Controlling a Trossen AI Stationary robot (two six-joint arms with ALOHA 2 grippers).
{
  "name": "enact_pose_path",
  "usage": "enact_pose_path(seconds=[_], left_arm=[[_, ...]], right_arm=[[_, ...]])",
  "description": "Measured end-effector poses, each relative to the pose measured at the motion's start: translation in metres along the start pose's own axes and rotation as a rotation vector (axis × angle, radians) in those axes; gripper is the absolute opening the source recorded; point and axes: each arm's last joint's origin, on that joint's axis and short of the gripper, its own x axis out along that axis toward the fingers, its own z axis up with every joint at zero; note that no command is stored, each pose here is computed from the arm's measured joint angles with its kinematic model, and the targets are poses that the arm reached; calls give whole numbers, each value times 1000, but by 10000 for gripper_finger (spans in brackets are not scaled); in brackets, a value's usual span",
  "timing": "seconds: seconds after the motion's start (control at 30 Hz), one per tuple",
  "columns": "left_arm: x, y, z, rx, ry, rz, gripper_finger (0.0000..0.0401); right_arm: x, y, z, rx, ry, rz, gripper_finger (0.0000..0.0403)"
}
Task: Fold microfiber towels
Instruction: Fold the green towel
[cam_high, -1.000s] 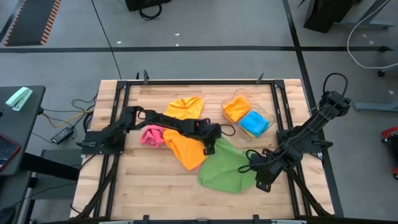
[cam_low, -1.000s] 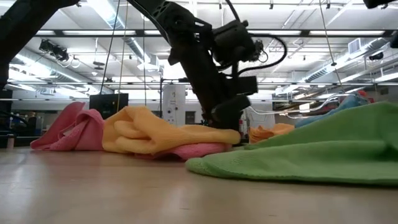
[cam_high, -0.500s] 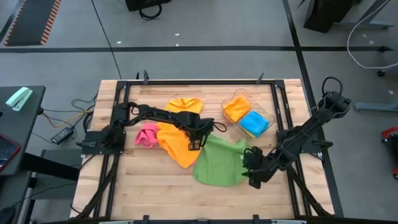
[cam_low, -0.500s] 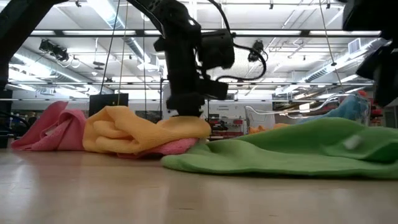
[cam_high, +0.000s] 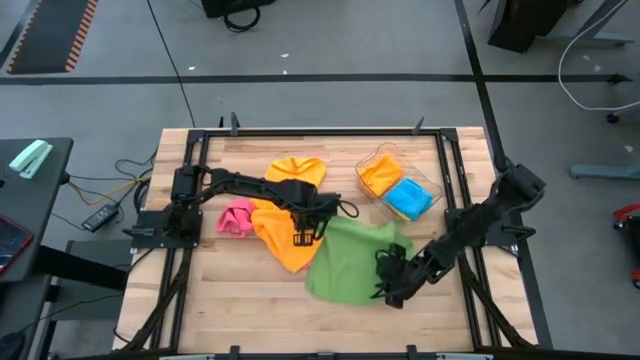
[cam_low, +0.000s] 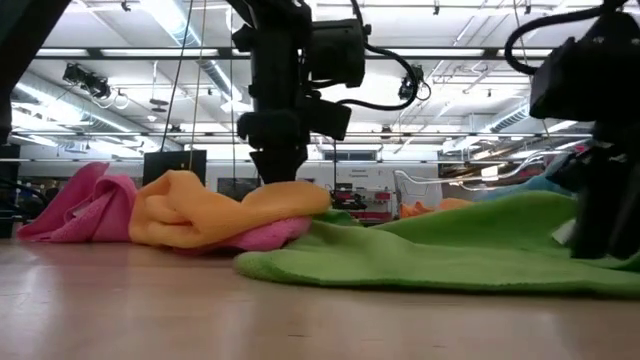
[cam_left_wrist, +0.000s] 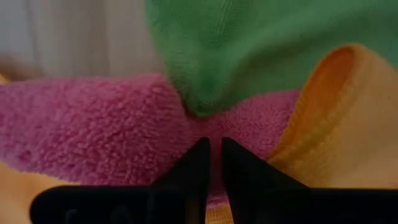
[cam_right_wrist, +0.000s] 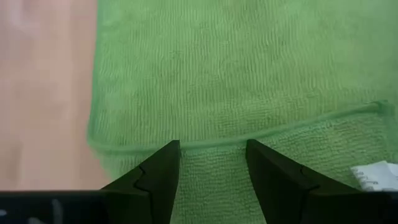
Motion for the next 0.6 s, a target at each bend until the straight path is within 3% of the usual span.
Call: enact_pose_path(seconds=[0.37, 0.5, 0.6], left_arm=[[-6, -39, 6, 64, -77, -215, 52], [-8, -59, 10, 113, -135, -242, 50], [-11, -75, 16, 117, -213, -264, 46]], right_arm=[[-26, 47, -36, -84, 192, 233, 193], [-42, 54, -31, -68, 190, 277, 193], [-61, 49, -18, -47, 175, 237, 193]])
